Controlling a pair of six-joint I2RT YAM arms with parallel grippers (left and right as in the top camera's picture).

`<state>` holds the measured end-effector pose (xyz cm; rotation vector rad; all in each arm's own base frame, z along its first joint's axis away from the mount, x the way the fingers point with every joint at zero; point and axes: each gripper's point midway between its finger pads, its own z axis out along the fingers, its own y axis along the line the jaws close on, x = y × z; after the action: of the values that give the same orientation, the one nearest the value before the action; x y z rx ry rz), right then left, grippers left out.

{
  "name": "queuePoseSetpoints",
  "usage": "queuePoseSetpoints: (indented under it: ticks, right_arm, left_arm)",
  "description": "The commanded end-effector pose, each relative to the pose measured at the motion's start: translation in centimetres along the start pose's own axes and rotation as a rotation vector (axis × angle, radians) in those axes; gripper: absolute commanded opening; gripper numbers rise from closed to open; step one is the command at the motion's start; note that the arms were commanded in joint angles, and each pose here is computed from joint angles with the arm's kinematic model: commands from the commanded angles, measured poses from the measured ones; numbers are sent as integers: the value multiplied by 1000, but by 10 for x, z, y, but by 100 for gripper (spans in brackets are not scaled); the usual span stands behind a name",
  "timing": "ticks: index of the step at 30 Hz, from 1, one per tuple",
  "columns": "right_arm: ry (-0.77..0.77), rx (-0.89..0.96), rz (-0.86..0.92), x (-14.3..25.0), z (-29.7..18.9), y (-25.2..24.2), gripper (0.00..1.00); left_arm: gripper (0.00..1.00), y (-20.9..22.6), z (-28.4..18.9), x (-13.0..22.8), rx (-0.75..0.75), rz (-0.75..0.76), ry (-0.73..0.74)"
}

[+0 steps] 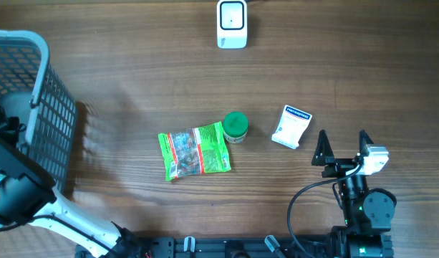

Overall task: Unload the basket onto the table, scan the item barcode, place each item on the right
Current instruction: 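Reach the left gripper into the basket and grasp the red pack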

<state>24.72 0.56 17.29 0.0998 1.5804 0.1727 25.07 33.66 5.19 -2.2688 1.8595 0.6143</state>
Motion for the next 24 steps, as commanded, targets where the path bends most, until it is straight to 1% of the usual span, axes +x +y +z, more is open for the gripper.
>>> queuePoseSetpoints:
  ticks: [1,4,7,11,12,15,18,19,20,22,24]
  right_arm:
    - [-8,5,12,-1,0,0,100]
    - [-8,5,12,-1,0,0,100]
    - [-8,5,12,-1,0,0,100]
    - [-7,5,12,-1,0,0,100]
    - [-8,5,12,-1,0,0,100]
    - [-8,5,12,-1,0,0,100]
    - [-8,5,12,-1,0,0,100]
    - [-8,5,12,-1,0,0,100]
    - [-8,5,12,-1,0,0,100]
    - [-8,5,12,-1,0,0,100]
    - [-8,5,12,-1,0,0,100]
  left_arm:
    - [100,-2,16,-5,-28,101,-38]
    - [97,-4,23,-2,-33,125,-34]
    - [90,-5,26,0,-33,130,-26]
    - [78,-7,26,2,-24,130,-16]
    - [73,-7,26,2,-24,130,-16]
    - [65,-10,26,7,-2,129,14]
    - [46,-10,26,7,-2,130,14]
    - [37,-10,26,7,-2,130,14]
    - [34,-10,26,7,-2,130,15]
    - [32,-10,26,7,-5,132,16]
    - [18,-8,26,8,-11,135,20]
